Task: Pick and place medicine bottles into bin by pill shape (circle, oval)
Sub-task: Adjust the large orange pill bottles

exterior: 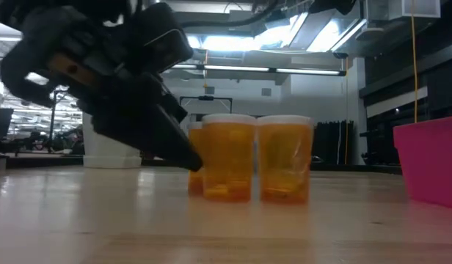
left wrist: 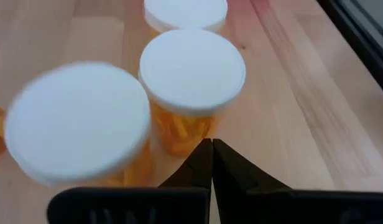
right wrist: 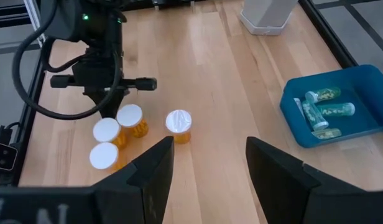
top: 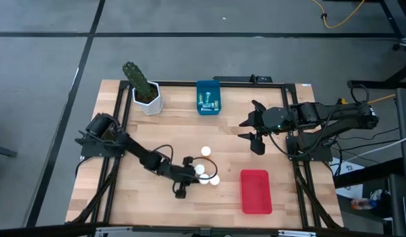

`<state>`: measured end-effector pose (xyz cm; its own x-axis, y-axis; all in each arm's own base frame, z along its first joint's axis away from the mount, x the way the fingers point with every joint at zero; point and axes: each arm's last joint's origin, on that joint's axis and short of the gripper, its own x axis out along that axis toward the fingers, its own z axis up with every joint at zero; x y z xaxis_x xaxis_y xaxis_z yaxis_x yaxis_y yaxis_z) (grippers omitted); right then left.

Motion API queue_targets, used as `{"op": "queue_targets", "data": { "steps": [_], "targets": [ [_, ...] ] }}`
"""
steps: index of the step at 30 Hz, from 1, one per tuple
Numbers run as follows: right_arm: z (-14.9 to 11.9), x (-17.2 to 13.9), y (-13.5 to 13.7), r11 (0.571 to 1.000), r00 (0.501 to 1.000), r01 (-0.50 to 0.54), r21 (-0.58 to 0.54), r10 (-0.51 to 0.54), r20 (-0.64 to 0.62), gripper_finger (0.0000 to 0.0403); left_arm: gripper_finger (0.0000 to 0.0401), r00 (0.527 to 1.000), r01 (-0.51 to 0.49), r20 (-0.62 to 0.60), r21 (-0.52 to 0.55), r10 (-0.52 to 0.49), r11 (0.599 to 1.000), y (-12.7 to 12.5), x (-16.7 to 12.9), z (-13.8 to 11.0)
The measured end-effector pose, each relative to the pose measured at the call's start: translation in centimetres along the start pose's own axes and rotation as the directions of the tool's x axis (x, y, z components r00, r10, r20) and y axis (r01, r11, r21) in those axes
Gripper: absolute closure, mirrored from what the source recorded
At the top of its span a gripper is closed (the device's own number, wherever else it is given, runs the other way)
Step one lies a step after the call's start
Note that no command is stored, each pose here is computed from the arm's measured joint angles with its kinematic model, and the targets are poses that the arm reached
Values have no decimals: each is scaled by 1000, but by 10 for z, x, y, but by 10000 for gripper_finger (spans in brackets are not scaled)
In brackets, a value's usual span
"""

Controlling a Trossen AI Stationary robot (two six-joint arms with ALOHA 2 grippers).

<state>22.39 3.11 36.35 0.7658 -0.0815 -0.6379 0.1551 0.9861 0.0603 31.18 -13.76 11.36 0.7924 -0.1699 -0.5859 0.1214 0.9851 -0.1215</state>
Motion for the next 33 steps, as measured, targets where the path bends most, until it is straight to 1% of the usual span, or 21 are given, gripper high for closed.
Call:
{"op": "queue_targets", "data": {
  "steps": [8, 12, 14, 17, 20, 22, 26, 33],
  "targets": [
    [0, 0, 0, 1000, 1000, 1, 2, -1, -1, 201, 401, 999, -14, 49, 40, 12, 999, 15, 4, 7],
    [0, 0, 0, 1000, 1000, 1, 3, -1, -2, 201, 401, 998, -18, 69, 45, 15, 999, 17, 10, 5],
    [0, 0, 0, 1000, 1000, 1, 3, -1, -2, 201, 401, 998, -22, 53, 48, 19, 999, 18, 15, 2],
    [0, 0, 0, 1000, 1000, 1, 3, -1, -2, 201, 401, 998, -23, 53, 62, 20, 998, 15, 28, 4],
    [0, 0, 0, 1000, 1000, 1, 3, -1, -2, 201, 401, 998, -24, 60, 104, 17, 994, 12, 40, 9],
    [0, 0, 0, 1000, 1000, 1, 3, -1, -2, 201, 401, 998, -23, 69, 134, 14, 991, 10, 43, 16],
    [0, 0, 0, 1000, 1000, 1, 3, -1, -2, 201, 401, 998, -24, 58, 161, 14, 987, 9, 37, 25],
    [0, 0, 0, 1000, 1000, -1, 3, 1, -4, 201, 401, 993, -58, -92, 162, 73, 985, 4, 8, 31]
  ]
}}
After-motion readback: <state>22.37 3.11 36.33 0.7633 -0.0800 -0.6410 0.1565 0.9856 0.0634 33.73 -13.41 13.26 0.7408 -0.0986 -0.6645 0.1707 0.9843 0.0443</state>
